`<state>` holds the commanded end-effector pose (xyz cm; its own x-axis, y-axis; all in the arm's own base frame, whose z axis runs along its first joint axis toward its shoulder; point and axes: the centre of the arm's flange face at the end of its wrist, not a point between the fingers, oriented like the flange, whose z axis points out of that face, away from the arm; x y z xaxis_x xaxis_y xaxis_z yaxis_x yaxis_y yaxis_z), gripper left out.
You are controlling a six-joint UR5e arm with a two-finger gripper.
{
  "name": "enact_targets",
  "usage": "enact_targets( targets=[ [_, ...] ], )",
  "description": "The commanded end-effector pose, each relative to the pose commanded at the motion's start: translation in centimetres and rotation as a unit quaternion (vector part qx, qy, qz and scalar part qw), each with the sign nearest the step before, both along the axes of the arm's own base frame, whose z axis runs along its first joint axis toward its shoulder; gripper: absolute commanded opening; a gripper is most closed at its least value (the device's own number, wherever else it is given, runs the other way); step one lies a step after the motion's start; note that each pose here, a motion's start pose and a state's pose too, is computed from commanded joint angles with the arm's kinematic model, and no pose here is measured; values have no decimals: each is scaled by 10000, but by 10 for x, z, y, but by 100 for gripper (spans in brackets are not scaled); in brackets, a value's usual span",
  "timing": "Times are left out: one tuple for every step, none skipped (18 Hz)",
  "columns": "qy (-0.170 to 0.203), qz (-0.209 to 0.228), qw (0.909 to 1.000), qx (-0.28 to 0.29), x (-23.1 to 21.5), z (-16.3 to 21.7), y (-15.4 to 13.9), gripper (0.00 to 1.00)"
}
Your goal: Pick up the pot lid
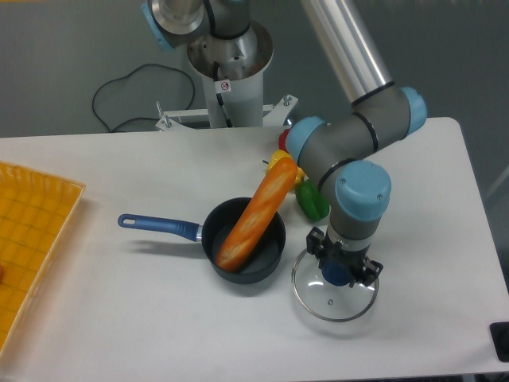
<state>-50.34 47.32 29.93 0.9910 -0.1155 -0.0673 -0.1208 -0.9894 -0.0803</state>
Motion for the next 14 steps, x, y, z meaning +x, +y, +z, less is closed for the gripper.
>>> enact_targets(
  targets=[
    [-19,15,10000,-12,1,6,-4,52],
    [-25,38,10000,-16,1,15,-8,52],
    [-34,32,10000,-31,5,23,-10,52],
    [-39,-13,10000,-48,8,31,-13,52],
    [-33,-89,9999,-52,12,42,-15,52],
    [-63,-157,9998,-86,16,49,-18,52],
    [-86,-171,9997,-136,20,56,-21,52],
    [-44,-172,9996,-209,22,62,-24,52],
    [-7,-165,9994,-302,23,65,-27,52],
    [-1,-160,9991,-388,23,65,-29,52],
    [-17,-158,9988,-468,23,65,-30,52],
    [-37,-164,9985,-524,24,65,-31,52],
    [-40,-164,9984,-535,24,67,-32,52],
    [-40,-164,9984,-535,25,67,-32,52]
  ],
)
